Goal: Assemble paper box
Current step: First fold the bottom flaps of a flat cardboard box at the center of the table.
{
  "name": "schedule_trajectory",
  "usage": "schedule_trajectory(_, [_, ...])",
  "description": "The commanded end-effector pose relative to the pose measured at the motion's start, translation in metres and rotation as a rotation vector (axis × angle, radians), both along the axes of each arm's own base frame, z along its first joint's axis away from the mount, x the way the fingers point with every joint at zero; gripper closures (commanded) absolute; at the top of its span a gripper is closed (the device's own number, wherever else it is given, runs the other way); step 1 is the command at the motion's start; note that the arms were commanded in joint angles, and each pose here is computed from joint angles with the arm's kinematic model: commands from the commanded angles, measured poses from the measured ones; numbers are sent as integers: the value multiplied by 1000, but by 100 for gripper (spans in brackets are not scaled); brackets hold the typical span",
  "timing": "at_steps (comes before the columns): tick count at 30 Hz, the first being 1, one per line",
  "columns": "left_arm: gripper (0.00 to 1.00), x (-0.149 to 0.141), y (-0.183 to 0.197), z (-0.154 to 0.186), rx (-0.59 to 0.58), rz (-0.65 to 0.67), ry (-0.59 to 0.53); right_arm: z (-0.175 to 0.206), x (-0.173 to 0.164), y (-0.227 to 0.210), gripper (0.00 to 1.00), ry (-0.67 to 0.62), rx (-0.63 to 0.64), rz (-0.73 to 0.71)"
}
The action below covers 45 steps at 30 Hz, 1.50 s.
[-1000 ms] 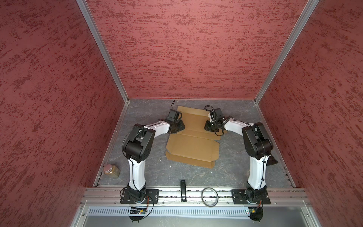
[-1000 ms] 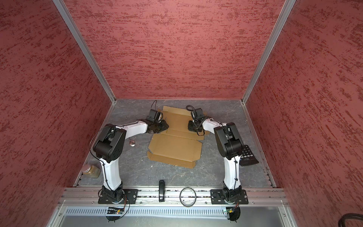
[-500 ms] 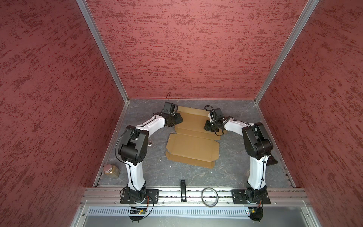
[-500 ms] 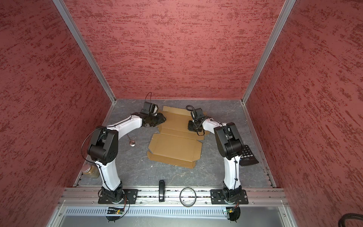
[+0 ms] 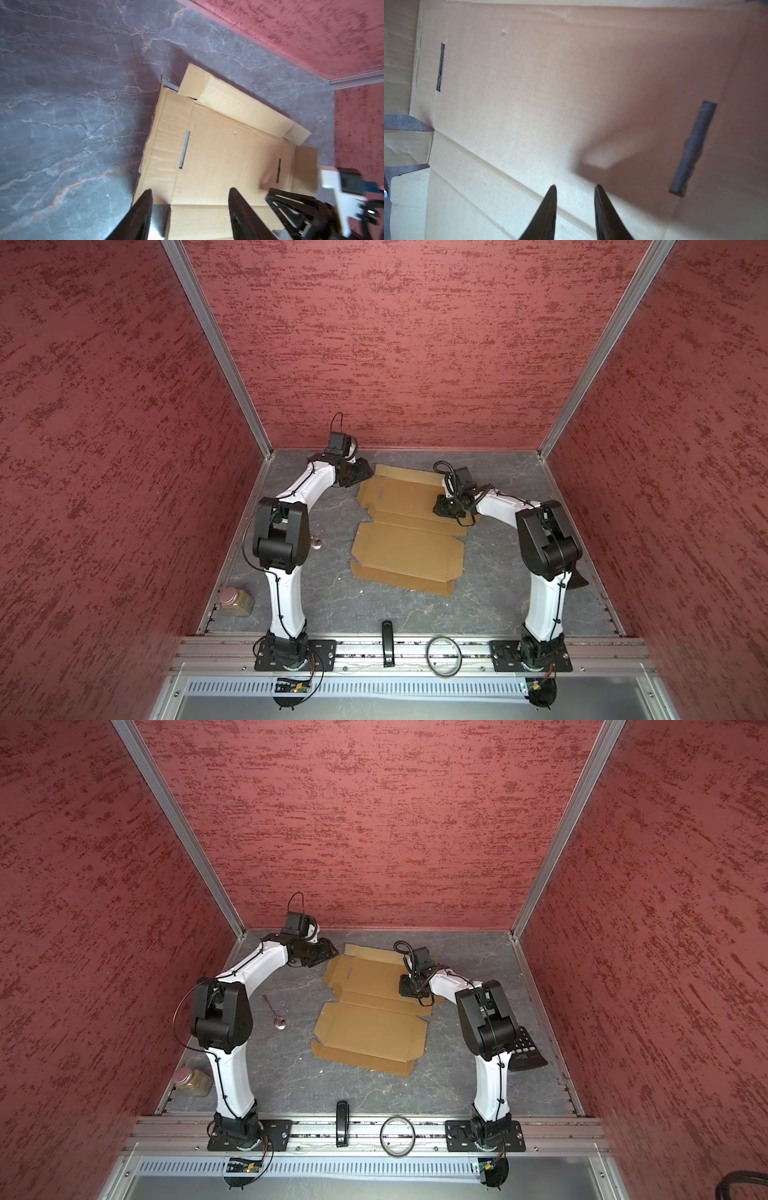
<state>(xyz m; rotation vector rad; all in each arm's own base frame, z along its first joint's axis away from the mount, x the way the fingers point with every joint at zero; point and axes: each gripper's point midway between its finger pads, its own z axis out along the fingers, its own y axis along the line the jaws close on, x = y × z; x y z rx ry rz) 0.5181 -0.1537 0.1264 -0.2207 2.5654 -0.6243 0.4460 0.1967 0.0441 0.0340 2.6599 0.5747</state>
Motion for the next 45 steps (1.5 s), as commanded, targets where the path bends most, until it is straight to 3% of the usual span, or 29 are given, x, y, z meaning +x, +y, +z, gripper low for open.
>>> schedule_trajectory(1, [41, -7, 2, -24, 47, -52, 83, 23, 0, -2, 67, -45, -12, 11])
schedule_trajectory(13, [46, 7, 6, -59, 139, -71, 140, 36, 3, 3, 65, -74, 1, 39])
schedule_trajectory(36, [60, 25, -2, -76, 214, -101, 147, 33, 10, 6, 64, -71, -8, 58])
schedule_trajectory(45, [73, 33, 1, -80, 247, -94, 135, 34, 14, 8, 64, -73, -9, 70])
